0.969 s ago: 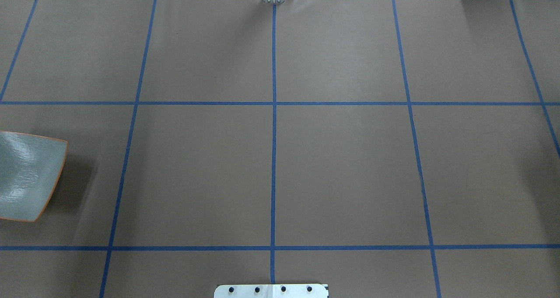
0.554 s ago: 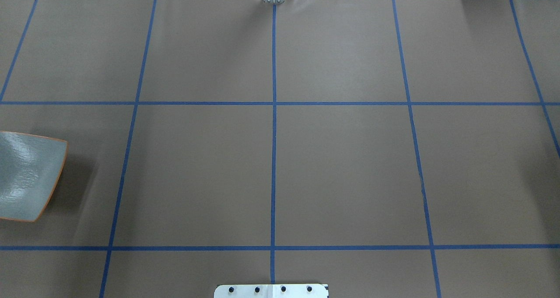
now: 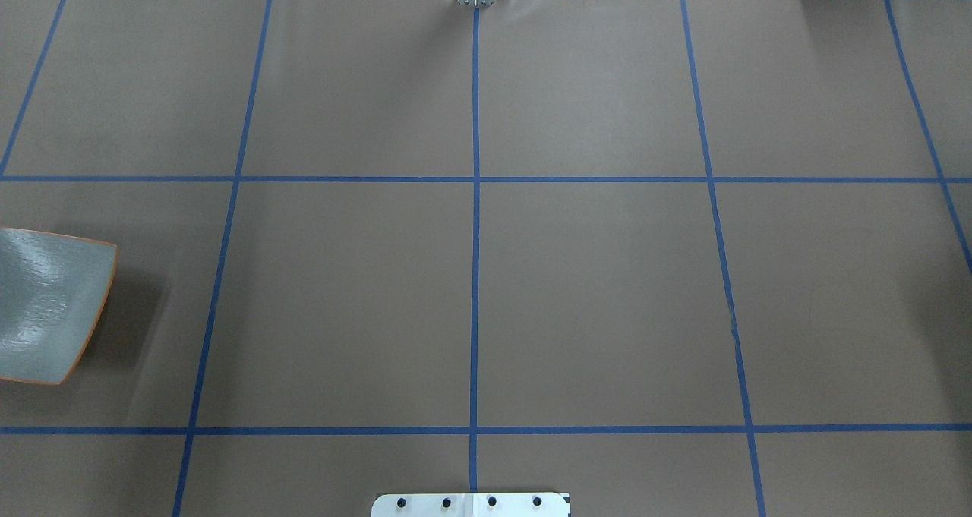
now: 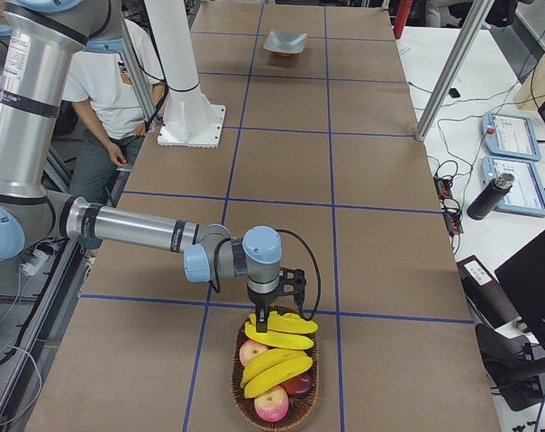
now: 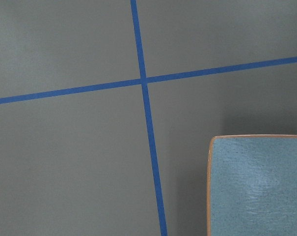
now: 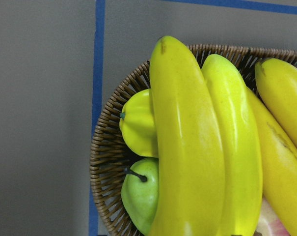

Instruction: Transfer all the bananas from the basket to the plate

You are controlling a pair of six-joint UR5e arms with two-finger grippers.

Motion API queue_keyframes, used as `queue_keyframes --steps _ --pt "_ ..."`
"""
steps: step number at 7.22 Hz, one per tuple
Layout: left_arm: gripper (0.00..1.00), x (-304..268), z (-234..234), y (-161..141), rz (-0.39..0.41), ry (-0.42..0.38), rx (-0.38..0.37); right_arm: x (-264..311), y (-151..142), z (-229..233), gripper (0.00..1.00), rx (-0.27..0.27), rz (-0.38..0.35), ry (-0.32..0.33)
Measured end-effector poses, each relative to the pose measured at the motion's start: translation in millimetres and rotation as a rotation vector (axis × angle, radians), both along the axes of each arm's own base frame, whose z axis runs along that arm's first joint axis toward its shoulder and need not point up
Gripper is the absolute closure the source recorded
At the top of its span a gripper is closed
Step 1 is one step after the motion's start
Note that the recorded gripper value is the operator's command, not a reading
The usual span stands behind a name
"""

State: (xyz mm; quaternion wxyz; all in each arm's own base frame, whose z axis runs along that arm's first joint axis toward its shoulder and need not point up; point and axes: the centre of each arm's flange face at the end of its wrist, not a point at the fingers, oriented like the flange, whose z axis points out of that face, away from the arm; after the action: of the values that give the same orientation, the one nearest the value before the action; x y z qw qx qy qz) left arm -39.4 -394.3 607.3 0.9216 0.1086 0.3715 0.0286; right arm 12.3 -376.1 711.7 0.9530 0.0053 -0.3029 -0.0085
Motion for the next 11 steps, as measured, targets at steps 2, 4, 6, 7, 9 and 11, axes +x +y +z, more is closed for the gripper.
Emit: queue_keyframes --steps 2,4,6,7,9,11 --pt "0.0 0.0 0.4 0.0 0.0 0.0 -0.001 -0.9 0.5 1.9 0.34 -0.007 0.001 0.0" --pt "0.0 0.0 0.9 0.1 0.0 0.0 -0.002 -1.0 1.7 6.3 0.37 -0.015 0.0 0.002" --pt "0.0 0.0 -0.1 0.0 0.0 0.0 0.0 -0.8 2.8 11.5 0.5 -0.021 -0.004 0.003" --pt "0.0 0.0 -0.5 0.0 0.0 0.0 0.001 -0.9 3.1 12.3 0.65 -0.021 -0.005 0.002" --pt "0.0 0.0 -0.8 0.0 0.0 0.0 0.001 -1.3 3.1 12.1 0.92 -0.021 -0.007 -0.003" --pt "0.0 0.0 -0.9 0.0 0.0 0.001 0.0 -1.7 1.7 10.4 1.0 -0.018 -0.007 -0.006"
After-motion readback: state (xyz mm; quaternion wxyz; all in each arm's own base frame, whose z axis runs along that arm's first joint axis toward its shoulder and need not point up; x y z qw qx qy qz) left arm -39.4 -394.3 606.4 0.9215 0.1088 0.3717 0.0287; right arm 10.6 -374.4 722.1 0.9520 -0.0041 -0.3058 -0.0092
